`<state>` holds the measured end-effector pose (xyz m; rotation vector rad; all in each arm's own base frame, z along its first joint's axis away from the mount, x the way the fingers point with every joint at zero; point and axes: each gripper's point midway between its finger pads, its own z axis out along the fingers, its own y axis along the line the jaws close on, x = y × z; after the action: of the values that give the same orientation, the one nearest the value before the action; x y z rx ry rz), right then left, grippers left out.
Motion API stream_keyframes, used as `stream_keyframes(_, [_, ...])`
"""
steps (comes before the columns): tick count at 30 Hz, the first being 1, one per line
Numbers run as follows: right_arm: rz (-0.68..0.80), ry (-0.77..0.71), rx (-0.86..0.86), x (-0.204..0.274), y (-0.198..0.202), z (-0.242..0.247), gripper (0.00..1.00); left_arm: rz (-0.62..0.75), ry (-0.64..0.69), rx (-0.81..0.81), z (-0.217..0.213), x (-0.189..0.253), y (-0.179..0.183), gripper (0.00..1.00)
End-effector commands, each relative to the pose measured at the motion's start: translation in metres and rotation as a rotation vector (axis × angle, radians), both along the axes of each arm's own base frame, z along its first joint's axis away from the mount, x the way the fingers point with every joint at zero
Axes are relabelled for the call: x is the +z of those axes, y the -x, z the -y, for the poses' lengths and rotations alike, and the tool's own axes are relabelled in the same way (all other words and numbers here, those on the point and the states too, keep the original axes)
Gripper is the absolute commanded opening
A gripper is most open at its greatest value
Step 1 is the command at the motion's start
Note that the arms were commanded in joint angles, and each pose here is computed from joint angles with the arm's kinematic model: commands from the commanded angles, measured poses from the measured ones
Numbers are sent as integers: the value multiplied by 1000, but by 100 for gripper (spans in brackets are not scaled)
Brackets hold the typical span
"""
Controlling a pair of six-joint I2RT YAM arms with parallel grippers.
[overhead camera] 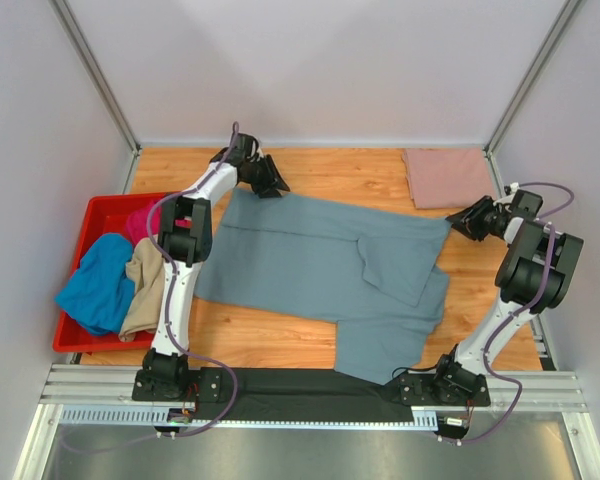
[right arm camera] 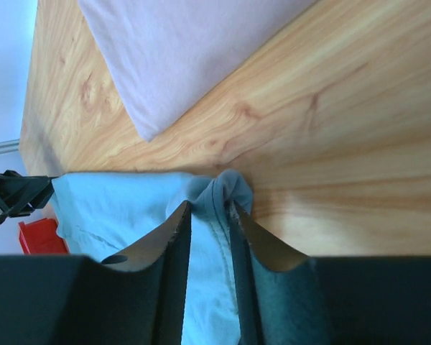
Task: Fold and stack the t-shirts
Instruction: Fold the tshirt
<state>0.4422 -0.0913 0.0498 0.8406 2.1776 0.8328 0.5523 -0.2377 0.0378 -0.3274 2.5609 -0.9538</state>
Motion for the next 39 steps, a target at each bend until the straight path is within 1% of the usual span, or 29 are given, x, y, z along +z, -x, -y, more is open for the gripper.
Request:
stream_keyframes(1, [62, 10, 13, 8, -19, 8, 28, 46, 19, -28, 10, 19, 2, 46])
stream_keyframes(2, [62, 11, 10, 7, -19, 9, 16, 51, 12, -29, 9, 20, 2, 46])
stream_keyframes(3, [61, 16, 8, 6, -19, 9, 11, 39, -3, -24, 6, 23, 5, 46])
stream_keyframes(4, [64, 20, 4, 6, -20, 10, 7, 41, -41, 4, -1, 23, 3, 45])
stream_keyframes(5, [63, 21, 5, 5, -19, 10, 1, 36, -81, 30, -8, 24, 3, 45])
stream_keyframes(6, [59, 21, 5, 4, -18, 9, 0, 49, -122, 63, -17, 36, 3, 45])
stream_keyframes(7, [56, 25, 2, 3, -17, 10, 0, 39, -217, 125, -35, 32, 4, 46])
stream_keyframes(10, [48, 27, -4, 2, -15, 10, 0, 110, -354, 223, -65, 58, -3, 48])
stream_keyframes(11, [47, 26, -6, 2, -15, 10, 0, 130, -371, 236, -69, 65, -6, 48])
stream_keyframes(13, [50, 23, -6, 2, -16, 11, 0, 201, -368, 223, -64, 86, -14, 50])
stream_keyframes(14, [50, 20, -7, 2, -17, 11, 0, 224, -346, 205, -58, 91, -17, 50])
stream_keyframes(15, [51, 16, -3, 2, -18, 10, 0, 246, -281, 153, -40, 96, -18, 49])
stream_keyframes(16, [50, 10, -8, 2, -19, 11, 0, 251, -243, 137, -30, 100, -19, 48])
stream_keyframes(18, [45, 3, -9, -1, -19, 11, 0, 239, -156, 64, -4, 95, -14, 47])
stream_keyframes(21, [45, 2, -11, 0, -19, 10, 0, 218, -80, -9, 26, 82, -6, 44])
stream_keyframes(26, [31, 29, -15, 3, -14, 13, 0, 193, -40, -75, 49, 50, -3, 41])
stream_keyframes(27, [26, 37, -18, 2, -13, 13, 0, 159, -53, -79, 47, 31, -2, 41])
stream_keyframes(28, [22, 37, -22, 2, -11, 14, 0, 160, -71, -70, 45, 28, -6, 41])
stream_keyframes(29, [22, 42, -27, 3, -10, 15, 0, 135, -91, -71, 40, 14, -6, 40])
stream_keyframes(31, [17, 40, -32, 2, -7, 16, 0, 98, -109, -55, 32, 2, -4, 40])
stream_keyframes(39, [10, 45, -52, 1, 2, 24, 0, 29, -228, 25, -16, -34, -2, 40])
